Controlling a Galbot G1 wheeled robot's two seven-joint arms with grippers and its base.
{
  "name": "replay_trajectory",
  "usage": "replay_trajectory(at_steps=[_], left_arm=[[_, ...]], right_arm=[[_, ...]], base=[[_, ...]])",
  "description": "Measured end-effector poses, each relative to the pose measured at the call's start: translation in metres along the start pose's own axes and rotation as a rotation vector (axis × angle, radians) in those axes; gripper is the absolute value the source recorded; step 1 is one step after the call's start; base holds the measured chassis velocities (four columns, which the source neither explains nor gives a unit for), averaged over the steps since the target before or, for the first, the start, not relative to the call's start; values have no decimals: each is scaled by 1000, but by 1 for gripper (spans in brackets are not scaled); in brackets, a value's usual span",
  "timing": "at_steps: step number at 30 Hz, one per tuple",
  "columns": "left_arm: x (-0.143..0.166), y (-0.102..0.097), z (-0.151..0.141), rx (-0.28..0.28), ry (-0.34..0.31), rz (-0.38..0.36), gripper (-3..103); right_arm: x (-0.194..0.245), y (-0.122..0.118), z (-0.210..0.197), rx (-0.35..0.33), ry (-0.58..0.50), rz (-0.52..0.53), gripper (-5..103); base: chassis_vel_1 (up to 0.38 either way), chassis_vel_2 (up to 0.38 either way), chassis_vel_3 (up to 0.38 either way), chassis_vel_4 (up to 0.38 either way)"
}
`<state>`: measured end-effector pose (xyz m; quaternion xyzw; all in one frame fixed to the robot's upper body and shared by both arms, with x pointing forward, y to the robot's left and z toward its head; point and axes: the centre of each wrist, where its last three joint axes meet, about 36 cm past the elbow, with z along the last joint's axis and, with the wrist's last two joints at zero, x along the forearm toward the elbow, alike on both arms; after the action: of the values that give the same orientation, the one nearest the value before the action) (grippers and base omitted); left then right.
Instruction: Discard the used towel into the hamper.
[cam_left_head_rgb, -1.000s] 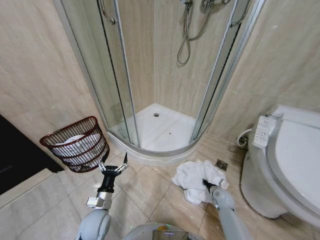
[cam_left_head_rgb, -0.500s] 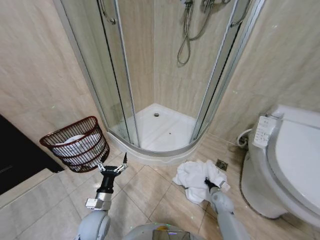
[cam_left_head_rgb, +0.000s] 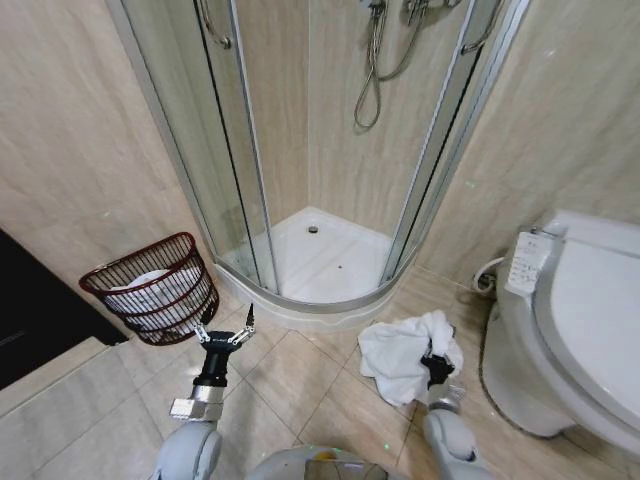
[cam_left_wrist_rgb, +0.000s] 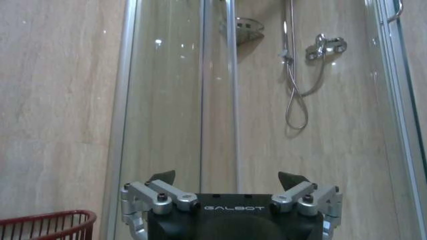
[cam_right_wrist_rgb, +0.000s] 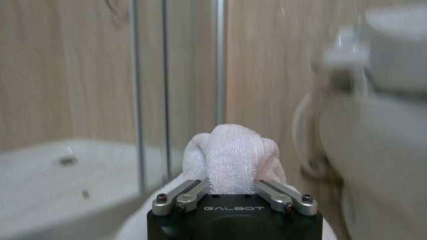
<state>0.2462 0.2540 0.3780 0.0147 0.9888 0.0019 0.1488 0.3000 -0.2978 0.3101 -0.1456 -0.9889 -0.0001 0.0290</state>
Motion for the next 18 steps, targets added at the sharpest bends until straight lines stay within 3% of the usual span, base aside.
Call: replay_trajectory(at_steps=[3, 7, 14, 18], left_arm=[[0, -2, 0, 8, -4, -7, 100], [0, -5, -2, 28, 2, -24, 100], [0, -4, -4, 36, -1, -34, 100], [-1, -3, -8, 41, 4, -37, 100]], right_arm=[[13, -5, -47, 0, -97, -52, 7], [28, -3, -91, -18, -144, -82, 7], [62, 3, -145, -3, -227, -156, 7], [86, 18, -171, 4, -277, -201, 7]], base=[[0, 0, 0, 0], [0, 0, 0, 0], [0, 0, 0, 0], [0, 0, 0, 0]])
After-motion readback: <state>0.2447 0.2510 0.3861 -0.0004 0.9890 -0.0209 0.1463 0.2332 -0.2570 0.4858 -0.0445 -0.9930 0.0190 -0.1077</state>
